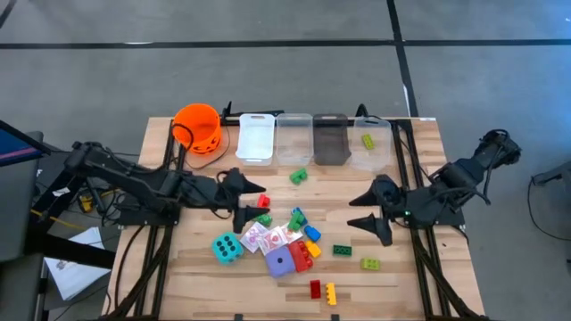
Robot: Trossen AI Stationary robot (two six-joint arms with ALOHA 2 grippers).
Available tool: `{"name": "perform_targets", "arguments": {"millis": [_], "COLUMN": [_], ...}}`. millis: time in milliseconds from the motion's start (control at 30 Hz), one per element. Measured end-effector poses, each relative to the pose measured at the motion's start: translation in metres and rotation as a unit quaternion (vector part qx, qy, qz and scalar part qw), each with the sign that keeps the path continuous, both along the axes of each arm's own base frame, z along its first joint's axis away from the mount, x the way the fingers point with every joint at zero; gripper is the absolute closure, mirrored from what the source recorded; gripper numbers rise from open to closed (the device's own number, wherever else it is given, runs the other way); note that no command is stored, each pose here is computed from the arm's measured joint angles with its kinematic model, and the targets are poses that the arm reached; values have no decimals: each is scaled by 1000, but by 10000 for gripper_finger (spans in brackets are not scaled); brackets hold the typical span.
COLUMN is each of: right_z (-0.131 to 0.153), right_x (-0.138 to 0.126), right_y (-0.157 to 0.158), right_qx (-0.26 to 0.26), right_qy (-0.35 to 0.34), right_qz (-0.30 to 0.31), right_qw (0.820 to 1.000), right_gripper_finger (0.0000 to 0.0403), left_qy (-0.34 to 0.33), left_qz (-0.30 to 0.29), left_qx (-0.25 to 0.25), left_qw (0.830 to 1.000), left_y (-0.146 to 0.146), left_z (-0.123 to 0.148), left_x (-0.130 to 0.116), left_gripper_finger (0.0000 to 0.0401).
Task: Pick & Place Toys
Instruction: Put the 2 stud red game piece into the white bin
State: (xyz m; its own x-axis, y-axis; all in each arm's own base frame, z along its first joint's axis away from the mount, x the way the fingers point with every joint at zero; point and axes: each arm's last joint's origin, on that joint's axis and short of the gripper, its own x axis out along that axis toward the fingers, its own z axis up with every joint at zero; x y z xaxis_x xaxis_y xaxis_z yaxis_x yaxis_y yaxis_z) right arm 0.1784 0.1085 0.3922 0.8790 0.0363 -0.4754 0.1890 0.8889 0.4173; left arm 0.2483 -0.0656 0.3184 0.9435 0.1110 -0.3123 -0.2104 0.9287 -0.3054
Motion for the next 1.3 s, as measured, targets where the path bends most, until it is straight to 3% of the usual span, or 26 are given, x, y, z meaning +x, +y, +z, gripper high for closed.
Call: {"name": "perform_targets", "arguments": {"millis": [400, 667, 900, 1067, 1300], "right_z": [0, -1, -1, -1, -1], "right_x": [-4, -4, -3, -3, -3], "right_y": [6, 6, 5, 5, 5], "right_qx": [0, -1, -2, -2, -2], "right_qy": [2, 4, 4, 4, 4], "right_qz": [17, 17, 11, 11, 11], "right_qw": [1000, 1000, 1000, 1000, 1000], "right_gripper_finger": [112, 112, 112, 112, 112], "left_qy": [42, 85, 171, 230, 265], "left_qz": [34, 61, 176, 185, 202], "left_qx": [-76, -73, -155, -209, -226], "left_qw": [996, 992, 957, 932, 915], "left_y": [-8, -2, 34, 57, 72], "left_z": [-31, -40, -58, -65, -71], "left_x": [27, 25, 17, 13, 10], "left_gripper_finger": [82, 82, 82, 82, 82]}}
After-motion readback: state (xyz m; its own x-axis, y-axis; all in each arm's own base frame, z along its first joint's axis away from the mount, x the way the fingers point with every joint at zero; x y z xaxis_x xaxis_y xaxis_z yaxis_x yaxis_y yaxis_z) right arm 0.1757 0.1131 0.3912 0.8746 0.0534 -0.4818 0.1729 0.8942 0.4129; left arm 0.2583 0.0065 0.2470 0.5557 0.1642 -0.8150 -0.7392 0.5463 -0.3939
